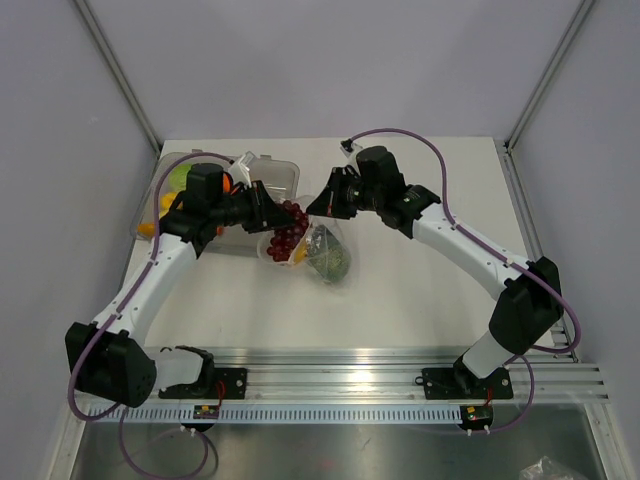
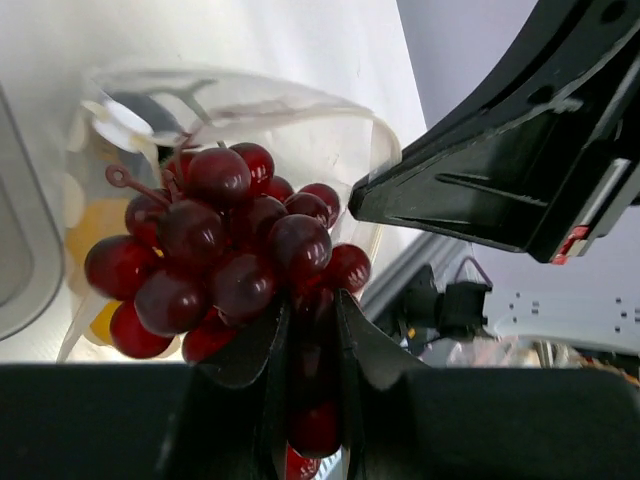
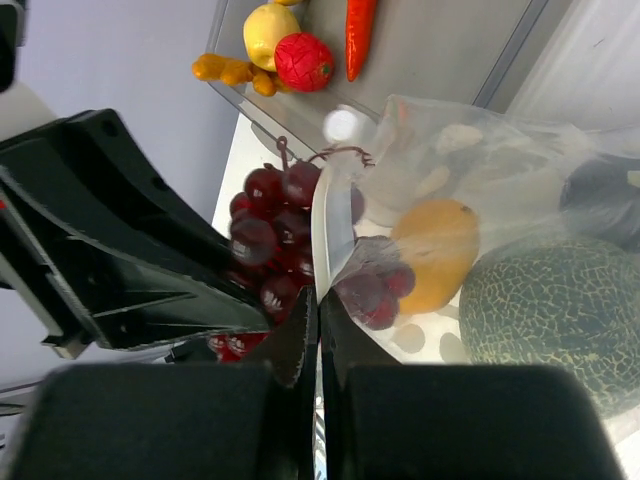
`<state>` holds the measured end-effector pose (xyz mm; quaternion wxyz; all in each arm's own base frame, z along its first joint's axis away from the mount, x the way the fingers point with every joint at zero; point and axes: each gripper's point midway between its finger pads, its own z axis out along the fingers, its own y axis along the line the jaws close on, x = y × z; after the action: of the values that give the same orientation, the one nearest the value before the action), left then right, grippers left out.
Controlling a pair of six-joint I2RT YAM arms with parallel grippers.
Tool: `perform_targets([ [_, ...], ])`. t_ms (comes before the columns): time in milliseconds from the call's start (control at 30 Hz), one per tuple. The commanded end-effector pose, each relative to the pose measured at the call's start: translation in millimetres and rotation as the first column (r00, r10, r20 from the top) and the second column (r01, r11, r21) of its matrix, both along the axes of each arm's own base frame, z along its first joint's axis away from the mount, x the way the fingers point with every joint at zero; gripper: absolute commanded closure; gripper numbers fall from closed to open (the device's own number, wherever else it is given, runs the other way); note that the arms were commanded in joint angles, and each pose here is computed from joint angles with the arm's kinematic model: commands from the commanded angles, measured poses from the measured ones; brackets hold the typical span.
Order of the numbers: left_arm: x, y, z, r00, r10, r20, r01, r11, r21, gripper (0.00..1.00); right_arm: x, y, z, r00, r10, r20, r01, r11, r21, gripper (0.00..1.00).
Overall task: Place the food in the zip-top bag and seal the zipper
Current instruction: Place the fake fruit in the zipper food storage bag, then adjust the zipper food storage bag at the center of the board.
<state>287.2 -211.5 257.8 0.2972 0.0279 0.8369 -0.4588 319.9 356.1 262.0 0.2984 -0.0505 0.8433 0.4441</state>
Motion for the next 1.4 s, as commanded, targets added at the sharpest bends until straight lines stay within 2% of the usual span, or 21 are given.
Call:
perform_targets([
  [0, -11, -17, 21, 0.984, -0.158, 0.077, 0.163, 0.985, -0.051, 1.0, -7, 7, 36, 0.997, 0.028, 0.072, -0.035, 0.996, 0.088, 1.0],
  [100, -14, -18, 5, 0.979, -0.203, 0.021, 0.204, 0.979, -0.012, 1.0, -9, 6, 39, 0.996, 0.03, 0.079, -0.037, 0.995, 0.092, 1.0],
  [333, -7, -22, -38, 0.976, -0.201, -0.087, 0.207, 0.976, 0.063, 1.0, -12, 5, 46, 0.996, 0.03, 0.085, -0.039, 0.993, 0.109, 1.0],
  [500, 1, -33, -52, 0.979, -0.176, -0.099, 0.185, 0.979, 0.087, 1.0, -13, 5, 46, 0.996, 0.031, 0.083, -0.041, 0.992, 0.117, 1.0],
  [533, 1, -37, -49, 0.979, -0.186, -0.083, 0.192, 0.978, 0.077, 0.97, -12, 5, 45, 0.996, 0.031, 0.083, -0.04, 0.993, 0.115, 1.0],
  [633, -1, -39, -33, 0.978, -0.206, -0.043, 0.209, 0.975, 0.077, 0.3, -12, 4, 42, 0.997, 0.028, 0.075, -0.036, 0.993, 0.108, 1.0],
  [667, -3, -37, -28, 0.977, -0.213, -0.028, 0.215, 0.973, 0.083, 0.22, -12, 4, 42, 0.997, 0.024, 0.077, -0.032, 0.994, 0.108, 1.0],
  [700, -9, -34, -26, 0.976, -0.215, -0.044, 0.218, 0.971, 0.1, 0.19, -13, 3, 41, 0.997, 0.026, 0.079, -0.034, 0.994, 0.102, 1.0],
  [767, -15, -29, 2, 0.968, -0.249, 0.043, 0.242, 0.962, 0.125, 0.17, -14, 0, 39, 0.997, 0.019, 0.077, -0.026, 0.995, 0.092, 1.0],
  [800, -24, -26, 9, 0.964, -0.264, 0.045, 0.256, 0.957, 0.135, 0.19, -14, -1, 36, 0.997, 0.016, 0.072, -0.022, 0.996, 0.088, 1.0],
  [833, -30, -24, 17, 0.958, -0.279, 0.07, 0.267, 0.953, 0.139, 0.27, -14, -2, 36, 0.997, 0.013, 0.073, -0.02, 0.996, 0.085, 1.0],
  [867, -34, -22, 26, 0.948, -0.299, 0.113, 0.281, 0.948, 0.152, 0.48, -14, -2, 34, 0.997, 0.011, 0.071, -0.017, 0.996, 0.083, 1.0],
  [900, -43, -16, 37, 0.945, -0.294, 0.14, 0.271, 0.949, 0.161, 0.59, -15, -3, 34, 0.997, 0.011, 0.071, -0.016, 0.996, 0.083, 1.0],
  [967, -43, -8, 41, 0.952, -0.259, 0.166, 0.225, 0.954, 0.199, 0.78, -15, -3, 35, 0.997, 0.006, 0.074, -0.012, 0.996, 0.083, 1.0],
  [1000, -45, -3, 42, 0.958, -0.237, 0.164, 0.2, 0.957, 0.212, 0.8, -15, -3, 35, 0.997, 0.006, 0.074, -0.012, 0.996, 0.083, 1.0],
  [1067, -38, 9, 24, 0.981, -0.158, 0.114, 0.126, 0.961, 0.248, 0.81, -15, -3, 36, 0.997, 0.008, 0.075, -0.014, 0.996, 0.085, 1.0],
  [1100, -34, 17, 14, 0.991, -0.109, 0.084, 0.083, 0.961, 0.264, 0.74, -15, -4, 38, 0.997, 0.009, 0.08, -0.016, 0.996, 0.087, 1.0],
  [1200, -24, 39, -28, 0.999, 0.039, -0.005, -0.035, 0.946, 0.321, 0.43, -17, -6, 42, 0.996, 0.01, 0.087, -0.017, 0.996, 0.085, 1.0],
  [1233, -24, 41, -35, 0.999, 0.053, -0.014, -0.045, 0.944, 0.328, 0.38, -17, -6, 42, 0.996, 0.007, 0.087, -0.015, 0.996, 0.084, 1.0],
  [1367, -24, 42, -65, 0.993, 0.096, -0.062, -0.07, 0.94, 0.333, 0.38, -19, -8, 46, 0.995, 0.008, 0.096, -0.016, 0.997, 0.081, 1.0],
])
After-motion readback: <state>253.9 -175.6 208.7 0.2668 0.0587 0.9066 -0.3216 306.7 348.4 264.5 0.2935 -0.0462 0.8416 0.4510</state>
